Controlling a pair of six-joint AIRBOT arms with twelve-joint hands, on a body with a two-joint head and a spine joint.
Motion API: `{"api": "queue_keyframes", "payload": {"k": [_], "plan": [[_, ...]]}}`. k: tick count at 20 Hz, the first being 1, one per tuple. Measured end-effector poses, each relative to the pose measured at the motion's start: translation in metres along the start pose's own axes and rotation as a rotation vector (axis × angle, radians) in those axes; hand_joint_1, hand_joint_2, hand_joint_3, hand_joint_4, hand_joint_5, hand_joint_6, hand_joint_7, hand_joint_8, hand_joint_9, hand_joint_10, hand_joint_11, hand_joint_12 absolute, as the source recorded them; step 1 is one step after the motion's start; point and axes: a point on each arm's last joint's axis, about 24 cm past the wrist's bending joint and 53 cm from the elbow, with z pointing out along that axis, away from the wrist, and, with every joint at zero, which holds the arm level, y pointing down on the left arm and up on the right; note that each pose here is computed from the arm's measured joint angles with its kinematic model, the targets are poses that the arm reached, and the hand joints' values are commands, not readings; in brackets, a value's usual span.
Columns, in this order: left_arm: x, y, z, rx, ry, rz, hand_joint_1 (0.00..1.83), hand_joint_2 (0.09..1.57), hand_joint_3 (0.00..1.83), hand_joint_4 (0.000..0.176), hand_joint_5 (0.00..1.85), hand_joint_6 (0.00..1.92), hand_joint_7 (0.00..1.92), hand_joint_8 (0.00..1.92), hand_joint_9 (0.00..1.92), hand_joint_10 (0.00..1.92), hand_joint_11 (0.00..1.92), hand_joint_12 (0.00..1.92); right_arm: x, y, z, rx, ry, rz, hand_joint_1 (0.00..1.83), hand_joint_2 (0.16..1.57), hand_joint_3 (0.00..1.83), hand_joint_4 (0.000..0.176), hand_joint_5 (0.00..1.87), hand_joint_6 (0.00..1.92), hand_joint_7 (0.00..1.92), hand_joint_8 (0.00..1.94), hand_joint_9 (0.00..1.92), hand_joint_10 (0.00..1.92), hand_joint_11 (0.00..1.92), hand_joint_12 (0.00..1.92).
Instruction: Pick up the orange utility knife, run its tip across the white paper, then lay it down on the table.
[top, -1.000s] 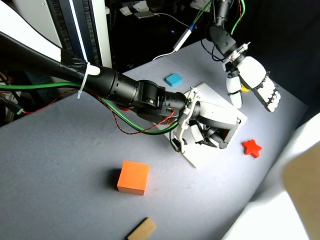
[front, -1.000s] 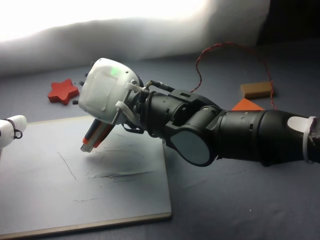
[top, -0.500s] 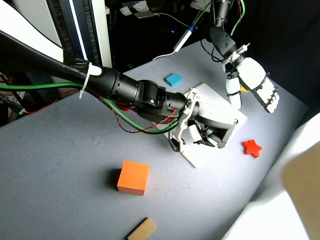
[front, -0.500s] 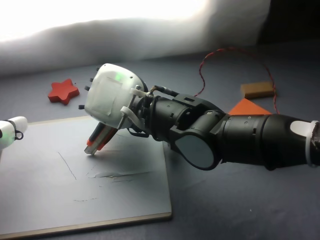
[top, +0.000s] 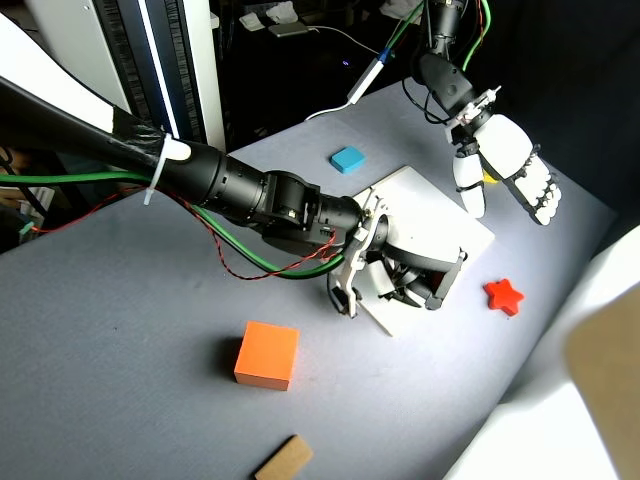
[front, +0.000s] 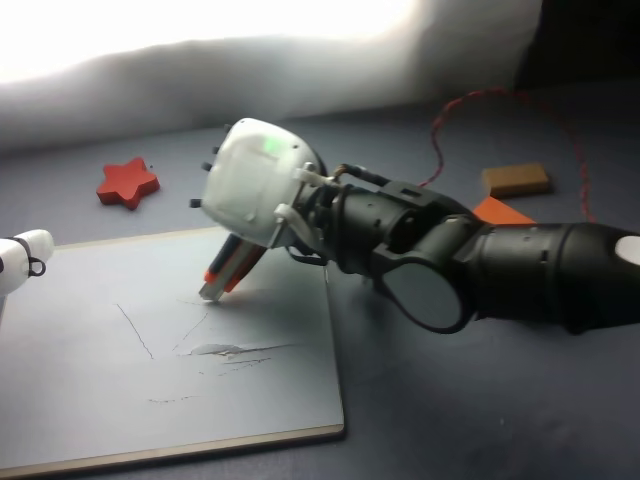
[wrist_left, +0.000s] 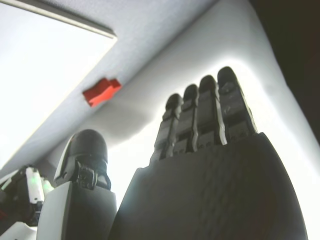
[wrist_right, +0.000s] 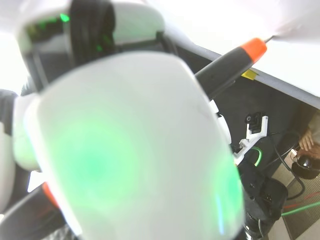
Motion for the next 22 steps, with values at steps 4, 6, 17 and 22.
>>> {"api": "queue_keyframes", "payload": {"k": [4, 6, 17, 22], "plan": [[0.001, -0.001, 0.000, 0.001, 0.002, -0.001, 0.13, 1.31, 0.00, 0.000, 0.00, 0.00, 0.02, 0.00, 0.02, 0.00, 0.00, 0.10, 0.001, -0.015, -0.014, 0.012, 0.011, -0.012, 1.52, 0.93, 0.65, 0.176, 1.22, 1.92, 1.52, 1.94, 1.61, 1.92, 1.68, 1.92], [0.003, -0.001, 0.000, 0.002, 0.006, -0.003, 0.10, 1.32, 0.00, 0.000, 0.00, 0.00, 0.00, 0.00, 0.02, 0.00, 0.00, 0.08, 0.001, -0.024, -0.019, 0.020, 0.018, -0.020, 1.51, 0.97, 0.60, 0.176, 1.21, 1.92, 1.51, 1.94, 1.60, 1.92, 1.67, 1.92], [0.003, -0.001, 0.000, 0.001, 0.004, -0.005, 0.06, 1.34, 0.00, 0.000, 0.00, 0.00, 0.00, 0.00, 0.00, 0.00, 0.00, 0.00, -0.057, -0.007, -0.025, -0.026, -0.076, 0.055, 1.52, 0.96, 0.59, 0.176, 1.19, 1.92, 1.51, 1.94, 1.60, 1.92, 1.67, 1.92], [0.002, -0.025, 0.000, 0.057, -0.004, 0.000, 0.10, 1.33, 0.00, 0.000, 0.00, 0.00, 0.00, 0.00, 0.00, 0.00, 0.00, 0.00, -0.042, 0.019, -0.057, -0.078, 0.056, 0.319, 1.51, 0.95, 0.65, 0.176, 1.22, 1.92, 1.53, 1.94, 1.62, 1.92, 1.69, 1.92]]}}
